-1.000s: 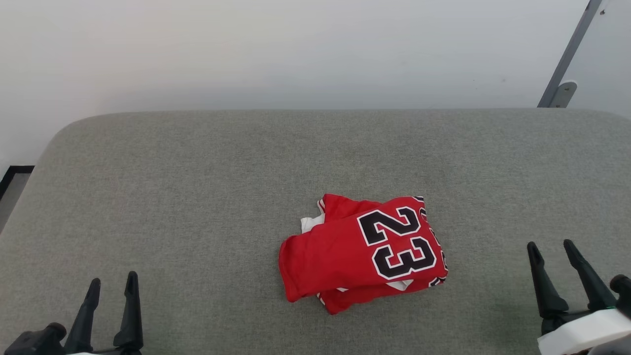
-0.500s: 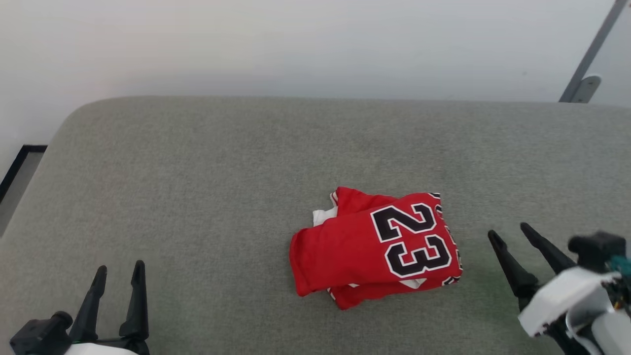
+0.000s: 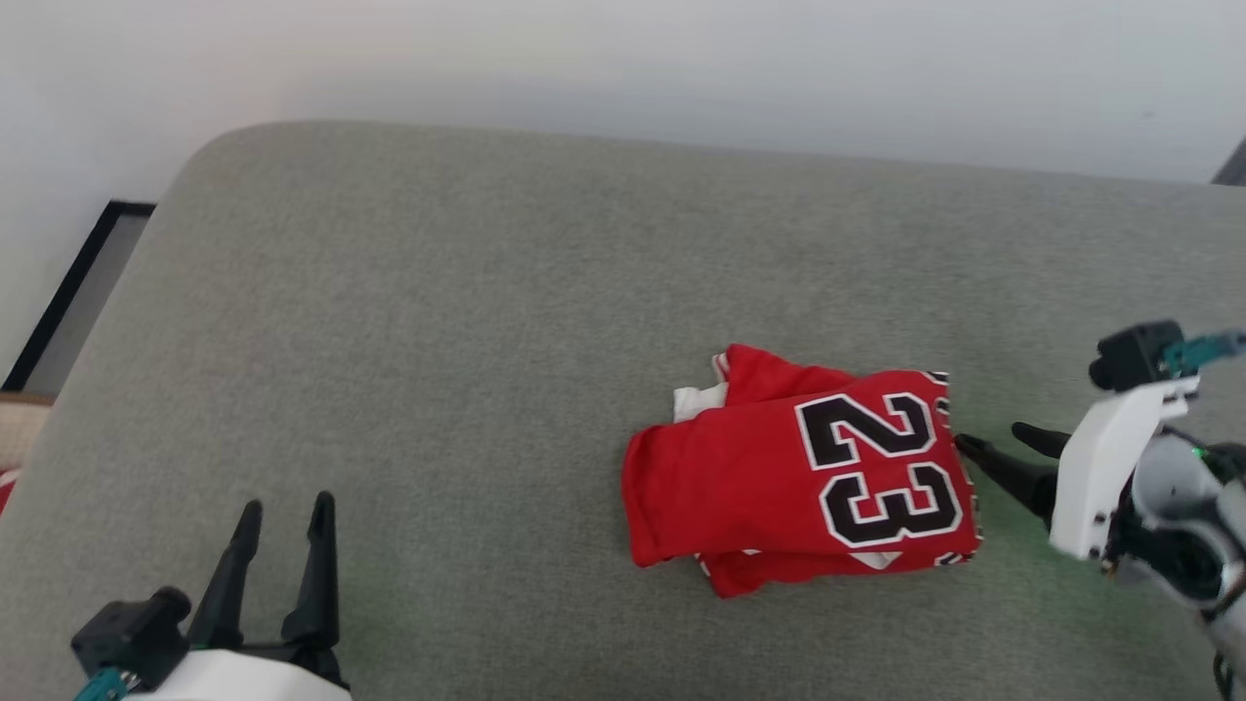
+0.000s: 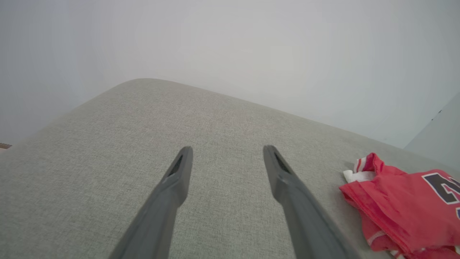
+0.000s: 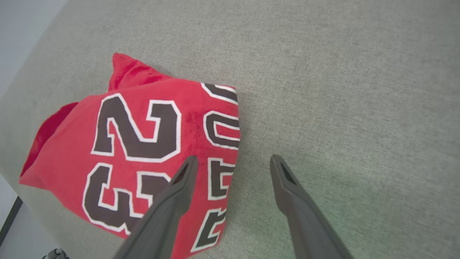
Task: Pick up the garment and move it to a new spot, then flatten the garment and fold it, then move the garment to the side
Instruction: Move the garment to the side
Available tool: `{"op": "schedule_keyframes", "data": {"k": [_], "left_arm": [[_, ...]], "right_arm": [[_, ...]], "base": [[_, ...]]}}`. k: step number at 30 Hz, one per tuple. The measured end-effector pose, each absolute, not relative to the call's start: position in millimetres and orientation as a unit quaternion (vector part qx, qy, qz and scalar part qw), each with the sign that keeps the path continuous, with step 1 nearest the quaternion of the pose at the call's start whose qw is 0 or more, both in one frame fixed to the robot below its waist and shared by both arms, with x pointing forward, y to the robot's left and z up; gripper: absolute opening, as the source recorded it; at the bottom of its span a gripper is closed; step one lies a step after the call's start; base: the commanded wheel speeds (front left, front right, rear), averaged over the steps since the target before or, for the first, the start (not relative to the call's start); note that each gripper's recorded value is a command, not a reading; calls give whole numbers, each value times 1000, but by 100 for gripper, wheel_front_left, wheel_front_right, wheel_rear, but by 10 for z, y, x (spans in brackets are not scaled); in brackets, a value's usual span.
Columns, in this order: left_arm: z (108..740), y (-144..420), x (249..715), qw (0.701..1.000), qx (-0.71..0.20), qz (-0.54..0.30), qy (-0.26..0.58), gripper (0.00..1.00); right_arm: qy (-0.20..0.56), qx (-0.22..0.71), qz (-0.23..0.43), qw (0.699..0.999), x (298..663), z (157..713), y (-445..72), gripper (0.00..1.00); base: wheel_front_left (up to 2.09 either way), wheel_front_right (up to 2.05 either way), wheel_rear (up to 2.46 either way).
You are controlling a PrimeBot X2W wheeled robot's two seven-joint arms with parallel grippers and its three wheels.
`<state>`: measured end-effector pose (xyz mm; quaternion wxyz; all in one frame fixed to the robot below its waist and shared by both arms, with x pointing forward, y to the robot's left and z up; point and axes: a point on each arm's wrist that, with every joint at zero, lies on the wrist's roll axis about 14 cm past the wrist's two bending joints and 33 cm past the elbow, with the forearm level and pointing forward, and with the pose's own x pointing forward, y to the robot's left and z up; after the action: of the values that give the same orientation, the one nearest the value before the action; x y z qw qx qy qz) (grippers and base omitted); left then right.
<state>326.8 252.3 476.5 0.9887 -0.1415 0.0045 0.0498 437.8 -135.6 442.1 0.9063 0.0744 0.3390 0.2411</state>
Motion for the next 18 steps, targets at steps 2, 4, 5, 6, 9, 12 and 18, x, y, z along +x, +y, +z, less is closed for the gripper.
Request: {"op": "schedule_keyframes", "data": {"k": [2, 4, 5, 6, 9, 12, 18], "left_arm": [[4742, 2528, 3272, 988, -143, 53, 8, 100], [4729, 2539, 3283, 988, -144, 55, 10, 100], [4721, 2542, 3287, 988, -145, 56, 12, 100], [4714, 2545, 3293, 988, -145, 57, 13, 100], [4684, 2564, 3301, 987, -148, 62, 18, 100], [4663, 2584, 3322, 986, -152, 68, 20, 100], [4613, 2612, 3346, 984, -159, 76, 27, 100]], "right_arm": [[371, 76, 242, 893, 4424, 4363, -1334, 100], [399, 66, 246, 881, 4455, 4297, -1300, 100], [418, 70, 246, 872, 4459, 4251, -1282, 100], [438, 71, 248, 861, 4448, 4197, -1249, 100], [495, 75, 249, 829, 4391, 4008, -1168, 100], [535, 63, 252, 804, 4376, 3880, -1092, 100], [577, 54, 251, 775, 4387, 3743, -1006, 80]], "base": [[0, 0, 0], [0, 0, 0], [0, 0, 0], [0, 0, 0], [0, 0, 0], [0, 0, 0], [0, 0, 0]]}}
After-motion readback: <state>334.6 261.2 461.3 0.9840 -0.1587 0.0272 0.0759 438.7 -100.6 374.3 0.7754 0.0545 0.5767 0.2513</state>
